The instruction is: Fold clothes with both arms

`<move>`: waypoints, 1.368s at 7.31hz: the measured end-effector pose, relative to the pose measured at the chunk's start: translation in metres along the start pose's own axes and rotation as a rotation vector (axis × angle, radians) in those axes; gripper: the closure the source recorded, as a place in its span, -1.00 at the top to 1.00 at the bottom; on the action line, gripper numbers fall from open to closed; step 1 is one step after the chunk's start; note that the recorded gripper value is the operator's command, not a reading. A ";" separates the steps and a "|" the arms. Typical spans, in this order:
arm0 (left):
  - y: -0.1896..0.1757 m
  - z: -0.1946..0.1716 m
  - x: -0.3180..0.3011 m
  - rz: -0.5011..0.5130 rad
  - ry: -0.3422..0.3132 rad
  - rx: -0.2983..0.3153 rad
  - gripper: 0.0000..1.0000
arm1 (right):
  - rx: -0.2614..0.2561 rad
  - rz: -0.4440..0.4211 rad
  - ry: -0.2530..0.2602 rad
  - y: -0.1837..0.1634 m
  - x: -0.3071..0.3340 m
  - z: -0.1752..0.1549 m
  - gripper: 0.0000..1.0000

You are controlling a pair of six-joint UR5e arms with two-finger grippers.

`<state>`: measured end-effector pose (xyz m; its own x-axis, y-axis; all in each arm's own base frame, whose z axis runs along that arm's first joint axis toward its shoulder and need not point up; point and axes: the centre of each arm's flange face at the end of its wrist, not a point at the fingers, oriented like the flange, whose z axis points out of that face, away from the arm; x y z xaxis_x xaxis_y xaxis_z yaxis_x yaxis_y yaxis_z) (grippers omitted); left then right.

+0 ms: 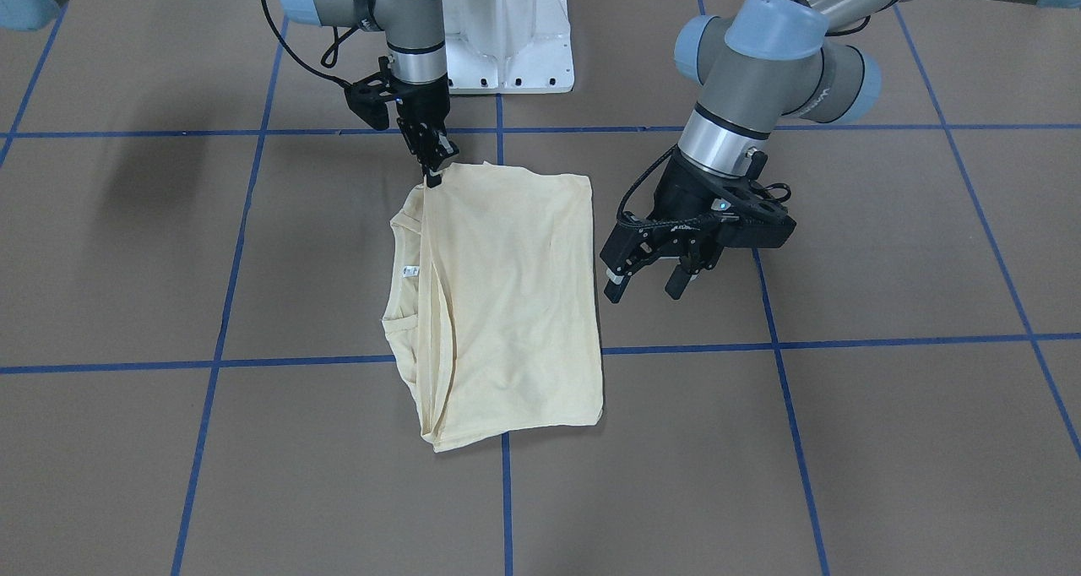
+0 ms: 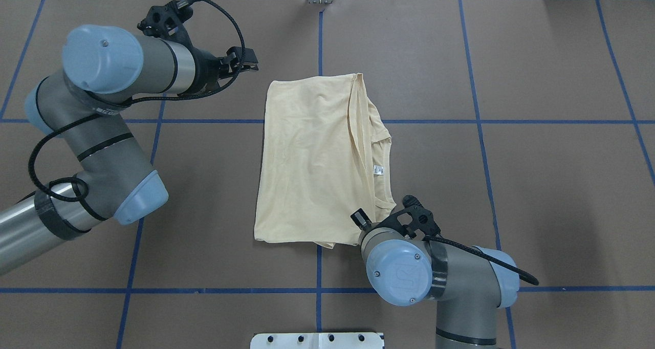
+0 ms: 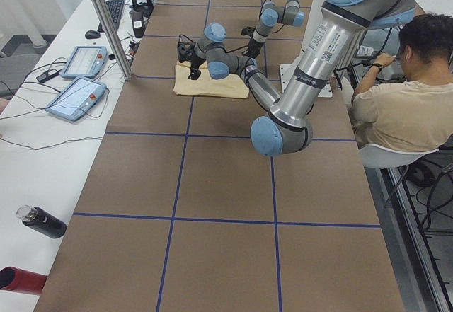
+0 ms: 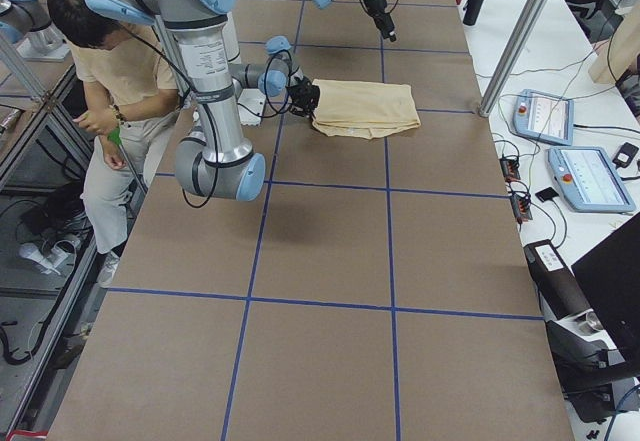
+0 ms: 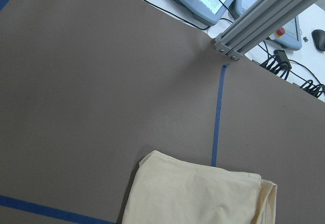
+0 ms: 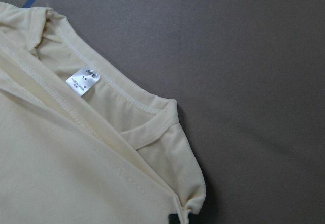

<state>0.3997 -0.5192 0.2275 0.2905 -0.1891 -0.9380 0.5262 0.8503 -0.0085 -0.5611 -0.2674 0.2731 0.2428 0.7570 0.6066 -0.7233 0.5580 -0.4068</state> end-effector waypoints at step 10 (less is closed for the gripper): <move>0.265 -0.016 -0.037 -0.262 -0.189 -0.287 0.86 | -0.047 0.015 0.023 -0.003 0.035 -0.020 -1.00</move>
<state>0.5152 -0.2791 0.2543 0.3313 -0.4810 -0.8117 0.3662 0.8584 -0.3592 -0.5375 -0.2361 0.2815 0.2476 0.7727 0.5845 -0.6961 0.5615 -0.4474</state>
